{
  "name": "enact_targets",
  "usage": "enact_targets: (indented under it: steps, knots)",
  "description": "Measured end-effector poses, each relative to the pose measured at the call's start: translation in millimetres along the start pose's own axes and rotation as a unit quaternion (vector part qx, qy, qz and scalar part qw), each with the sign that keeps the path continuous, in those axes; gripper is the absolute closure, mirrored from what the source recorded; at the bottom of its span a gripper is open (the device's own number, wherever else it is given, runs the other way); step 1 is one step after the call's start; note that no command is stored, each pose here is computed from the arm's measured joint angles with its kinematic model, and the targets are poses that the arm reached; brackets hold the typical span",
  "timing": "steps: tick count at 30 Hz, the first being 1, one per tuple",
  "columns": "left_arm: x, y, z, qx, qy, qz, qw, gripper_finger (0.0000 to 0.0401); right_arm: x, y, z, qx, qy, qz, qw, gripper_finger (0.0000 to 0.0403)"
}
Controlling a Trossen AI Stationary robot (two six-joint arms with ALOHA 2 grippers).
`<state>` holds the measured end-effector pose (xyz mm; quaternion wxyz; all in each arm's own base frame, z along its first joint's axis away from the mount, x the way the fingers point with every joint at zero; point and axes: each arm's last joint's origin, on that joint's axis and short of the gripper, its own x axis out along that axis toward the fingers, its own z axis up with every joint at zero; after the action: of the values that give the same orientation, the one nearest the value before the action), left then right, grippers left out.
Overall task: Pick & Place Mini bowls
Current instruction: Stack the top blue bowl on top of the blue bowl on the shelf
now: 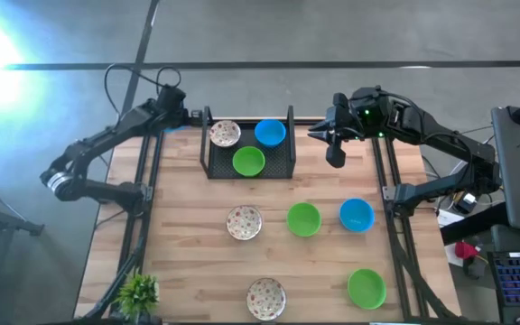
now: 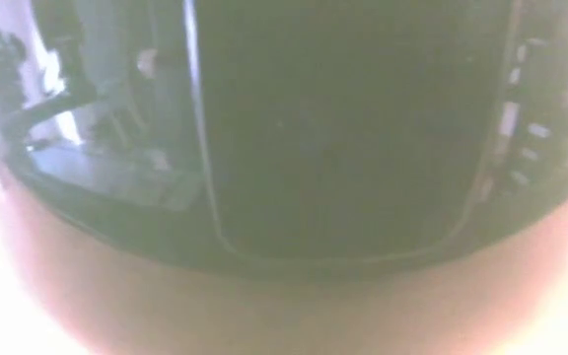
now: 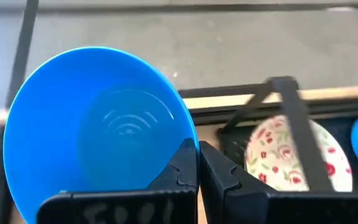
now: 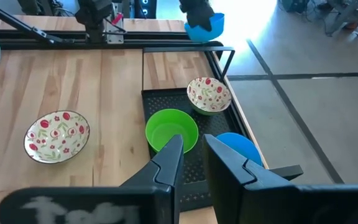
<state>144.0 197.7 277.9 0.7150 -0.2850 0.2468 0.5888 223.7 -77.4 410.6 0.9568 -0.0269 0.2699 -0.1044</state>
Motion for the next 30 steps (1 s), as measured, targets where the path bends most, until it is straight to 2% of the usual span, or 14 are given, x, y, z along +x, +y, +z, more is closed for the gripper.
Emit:
enact_targets:
  steps: [4,9,11,16,22,26,30]
  knots:
    - [-16,-11,1,0.086,-0.025,-0.020,0.996,0.0401,0,0,0,-0.001,0.000,0.000,1.000,0.0346]
    - [-40,-30,0,0.225,-0.058,-0.058,0.971,0.0401,0,0,0,-0.002,-0.002,0.000,1.000,0.0346]
    - [-49,-40,-1,0.275,-0.072,-0.066,0.957,0.0401,1,0,2,-0.001,-0.009,-0.001,1.000,0.0346]
    - [-65,-64,-17,0.403,-0.087,-0.090,0.906,0.0401,7,-2,7,0.004,-0.032,-0.005,0.999,0.0346]
    - [-85,-88,-38,0.466,-0.125,-0.104,0.870,0.0401,27,-5,15,0.002,-0.057,-0.009,0.998,0.0335]
    - [-96,-97,-49,0.488,-0.140,-0.109,0.855,0.0401,45,-7,17,-0.001,-0.062,-0.010,0.998,0.0302]
    - [-105,-104,-58,0.521,-0.157,-0.108,0.832,0.0401,67,-9,20,-0.002,-0.076,-0.012,0.997,0.0265]
